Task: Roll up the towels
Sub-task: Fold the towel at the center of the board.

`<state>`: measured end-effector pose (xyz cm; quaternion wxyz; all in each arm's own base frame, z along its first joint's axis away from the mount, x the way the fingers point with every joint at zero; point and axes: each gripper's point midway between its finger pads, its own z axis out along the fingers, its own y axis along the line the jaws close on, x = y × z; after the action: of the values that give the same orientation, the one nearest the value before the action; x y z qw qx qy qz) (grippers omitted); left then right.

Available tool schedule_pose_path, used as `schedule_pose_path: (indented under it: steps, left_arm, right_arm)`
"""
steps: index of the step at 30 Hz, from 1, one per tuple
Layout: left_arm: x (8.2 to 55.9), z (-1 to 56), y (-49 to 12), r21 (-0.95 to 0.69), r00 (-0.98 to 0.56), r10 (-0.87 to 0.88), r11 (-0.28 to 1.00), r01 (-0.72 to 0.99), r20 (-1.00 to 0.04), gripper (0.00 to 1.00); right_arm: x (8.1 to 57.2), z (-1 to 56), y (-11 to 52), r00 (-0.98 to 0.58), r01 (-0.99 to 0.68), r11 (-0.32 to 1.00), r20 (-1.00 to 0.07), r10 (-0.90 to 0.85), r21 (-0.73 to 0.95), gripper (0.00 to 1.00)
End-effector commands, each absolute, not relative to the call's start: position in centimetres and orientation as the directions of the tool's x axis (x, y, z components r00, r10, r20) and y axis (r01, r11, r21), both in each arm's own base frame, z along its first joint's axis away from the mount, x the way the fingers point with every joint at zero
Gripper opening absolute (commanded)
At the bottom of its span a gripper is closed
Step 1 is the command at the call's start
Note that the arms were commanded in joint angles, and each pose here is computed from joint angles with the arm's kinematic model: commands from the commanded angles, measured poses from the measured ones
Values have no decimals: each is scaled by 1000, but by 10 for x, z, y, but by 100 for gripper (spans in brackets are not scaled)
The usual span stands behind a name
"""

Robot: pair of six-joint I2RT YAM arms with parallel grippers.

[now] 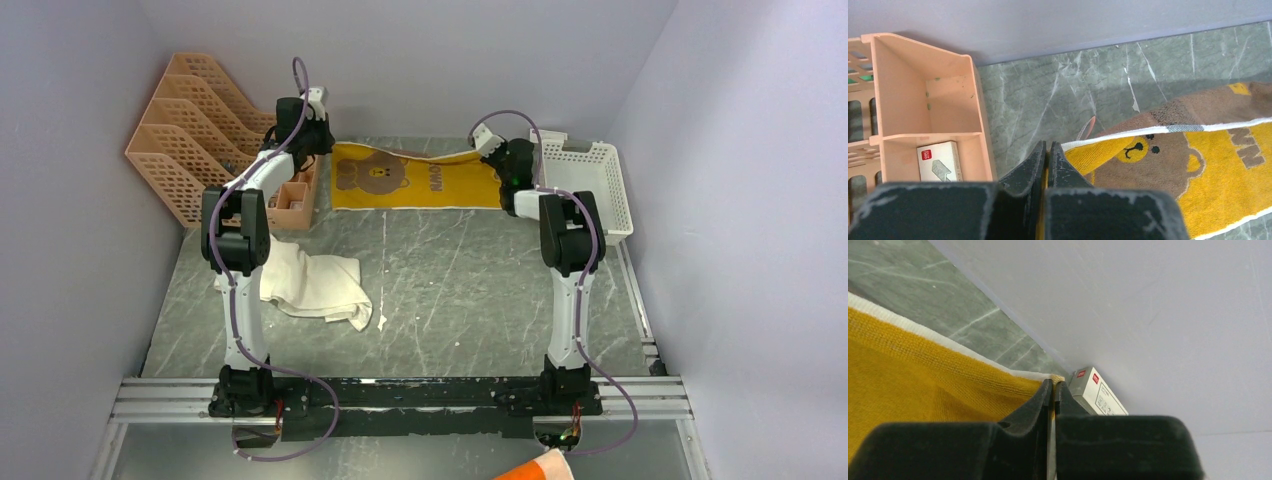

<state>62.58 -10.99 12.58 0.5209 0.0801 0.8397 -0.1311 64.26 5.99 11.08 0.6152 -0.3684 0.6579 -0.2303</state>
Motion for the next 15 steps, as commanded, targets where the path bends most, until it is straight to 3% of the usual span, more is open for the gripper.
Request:
schedule_pose_path:
  steps: [1, 8, 15]
  left_arm:
    - [628, 158, -109, -107, -368, 15, 945, 309, -930, 7]
    - [620, 170, -116, -136, -348, -12, 933, 334, -937, 7]
    - [624, 163, -99, -107, -400, 4, 961, 254, -917, 7]
  right_arm:
    - [635, 171, 71, 172, -140, 624, -640, -749, -768, 0]
    - [625, 194, 77, 193, -178, 620, -645, -739, -764, 0]
    - [623, 195, 67, 84, -188, 703, -725, -684, -686, 0]
